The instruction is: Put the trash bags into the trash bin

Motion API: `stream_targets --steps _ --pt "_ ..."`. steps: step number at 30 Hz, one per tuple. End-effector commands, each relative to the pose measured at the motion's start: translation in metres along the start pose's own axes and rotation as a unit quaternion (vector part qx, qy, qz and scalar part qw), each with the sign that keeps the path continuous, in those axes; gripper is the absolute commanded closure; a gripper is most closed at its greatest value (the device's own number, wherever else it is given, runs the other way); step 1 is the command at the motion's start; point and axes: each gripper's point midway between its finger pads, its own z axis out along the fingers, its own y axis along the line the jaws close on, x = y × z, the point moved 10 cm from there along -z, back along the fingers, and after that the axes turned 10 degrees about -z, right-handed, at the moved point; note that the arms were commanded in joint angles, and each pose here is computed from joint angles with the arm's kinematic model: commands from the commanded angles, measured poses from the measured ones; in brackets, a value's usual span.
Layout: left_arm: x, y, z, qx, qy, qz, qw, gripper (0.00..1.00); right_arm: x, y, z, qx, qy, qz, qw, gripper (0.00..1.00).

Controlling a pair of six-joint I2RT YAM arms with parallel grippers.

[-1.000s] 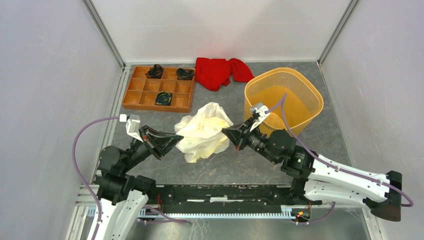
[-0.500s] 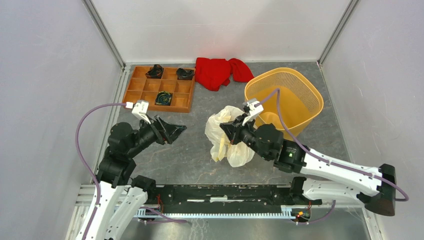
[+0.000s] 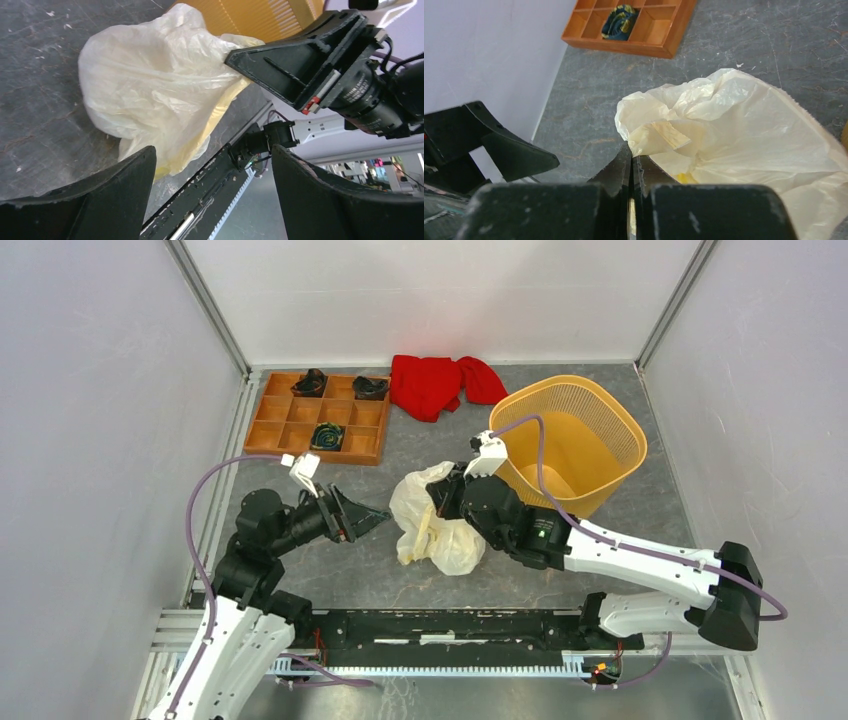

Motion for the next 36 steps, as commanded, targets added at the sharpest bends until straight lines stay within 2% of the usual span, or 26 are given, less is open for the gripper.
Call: stream_targets --steps 1,9,12,14,16,20,25,27,29,30,34,36 --pt "-0.008 -0.005 -0.001 -0.03 -0.018 0.037 0.999 0.11 -0.03 0.014 -0.002 0.011 -0.051 0.083 0.995 0.97" --pt "-0.002 -0.017 0.029 -0.078 -0.003 0.084 0.993 0.13 -0.036 0.023 0.003 0.024 -0.054 0.171 0.983 0.97" --pt "0.017 -0.026 0.048 -0.076 0.021 0.113 0.991 0.14 -0.04 0.027 0.004 0.016 -0.057 0.172 0.983 0.96" --pt "0.023 -0.025 0.058 -0.103 0.017 0.128 0.986 0.17 -0.042 0.029 0.004 0.015 -0.053 0.168 0.984 0.96" --pt "0.025 -0.017 0.065 -0.137 0.006 0.135 0.981 0.24 -0.042 0.029 0.003 0.014 -0.049 0.167 0.985 0.96" --pt "0.029 -0.004 0.077 -0.171 0.004 0.131 0.976 0.44 -0.039 0.024 -0.002 0.013 -0.047 0.169 0.984 0.95" --pt "0.023 0.0 0.073 -0.206 -0.034 0.125 0.97 0.59 -0.034 0.015 -0.011 0.012 -0.049 0.177 0.983 0.95" --pt "0.021 -0.003 0.07 -0.202 -0.044 0.125 0.971 0.72 -0.034 0.014 -0.013 0.006 -0.051 0.177 0.983 0.94" --pt "0.018 -0.007 0.066 -0.202 -0.047 0.127 0.97 0.94 -0.035 0.012 -0.014 0.004 -0.057 0.159 0.986 0.85" --pt "0.016 -0.01 0.063 -0.204 -0.047 0.128 0.969 0.98 -0.036 0.01 -0.015 0.005 -0.061 0.137 0.989 0.79" --pt "0.008 -0.023 0.045 -0.195 -0.052 0.134 0.97 0.98 -0.036 -0.002 -0.02 -0.003 -0.078 0.002 0.997 0.49" --pt "0.007 -0.029 0.036 -0.182 -0.049 0.138 0.972 0.98 -0.042 -0.006 -0.029 -0.04 -0.095 -0.084 0.991 0.36"
